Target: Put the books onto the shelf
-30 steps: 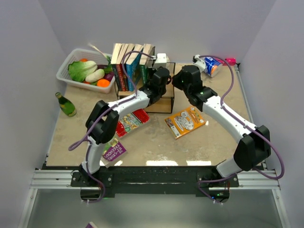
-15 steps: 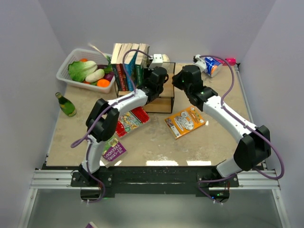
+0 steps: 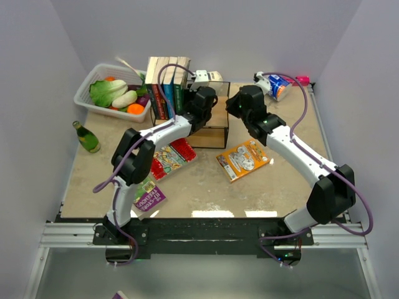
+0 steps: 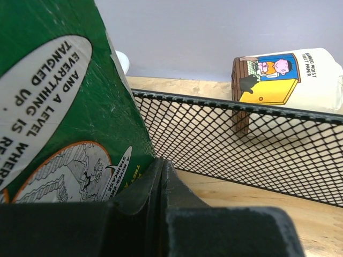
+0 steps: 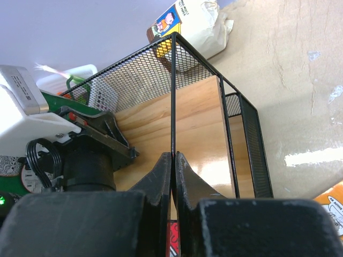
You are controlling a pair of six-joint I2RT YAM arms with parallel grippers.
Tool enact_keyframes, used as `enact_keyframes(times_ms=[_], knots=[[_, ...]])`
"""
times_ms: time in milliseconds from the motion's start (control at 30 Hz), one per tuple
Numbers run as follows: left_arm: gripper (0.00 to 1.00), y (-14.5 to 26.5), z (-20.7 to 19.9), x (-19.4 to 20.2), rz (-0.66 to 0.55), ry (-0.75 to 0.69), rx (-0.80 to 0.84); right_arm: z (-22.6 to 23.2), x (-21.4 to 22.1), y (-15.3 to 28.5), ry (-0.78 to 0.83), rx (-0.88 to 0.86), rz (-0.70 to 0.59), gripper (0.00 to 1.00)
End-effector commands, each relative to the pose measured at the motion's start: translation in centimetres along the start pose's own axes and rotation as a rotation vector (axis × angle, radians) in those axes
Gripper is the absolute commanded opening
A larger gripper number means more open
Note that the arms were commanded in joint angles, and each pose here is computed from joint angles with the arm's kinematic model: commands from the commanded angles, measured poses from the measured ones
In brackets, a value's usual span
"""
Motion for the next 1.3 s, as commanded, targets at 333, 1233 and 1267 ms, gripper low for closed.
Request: enact_keyframes(times_ms=[333,1233,1267], knots=[[0.08,-1.3,4.2,0.7,0.053,0.06,-0.193,0.0,-0.9,-0.3,-0.033,-0.009,-0.038,0.0],[0.03,0.6,4.8,-0.2,0.068,0.08,-0.149,0.0,-0.5,-0.5,-0.039,-0.014,-0.022,0.0],[0.03,0.9,4.7,-0.3,0.065,0.082,-0.143,-0.1,-0.5,-0.5,-0.039,-0.011,-0.024,0.0]])
Point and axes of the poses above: each gripper's point midway between its finger pads, its own y axis back along the fingers, its own z axis along the line the jaws close on, x = y × z, the point moved 7 cm from there along y, back along the fingers, and after that the axes turned 4 degrees about -y, right-handed, at the moved point
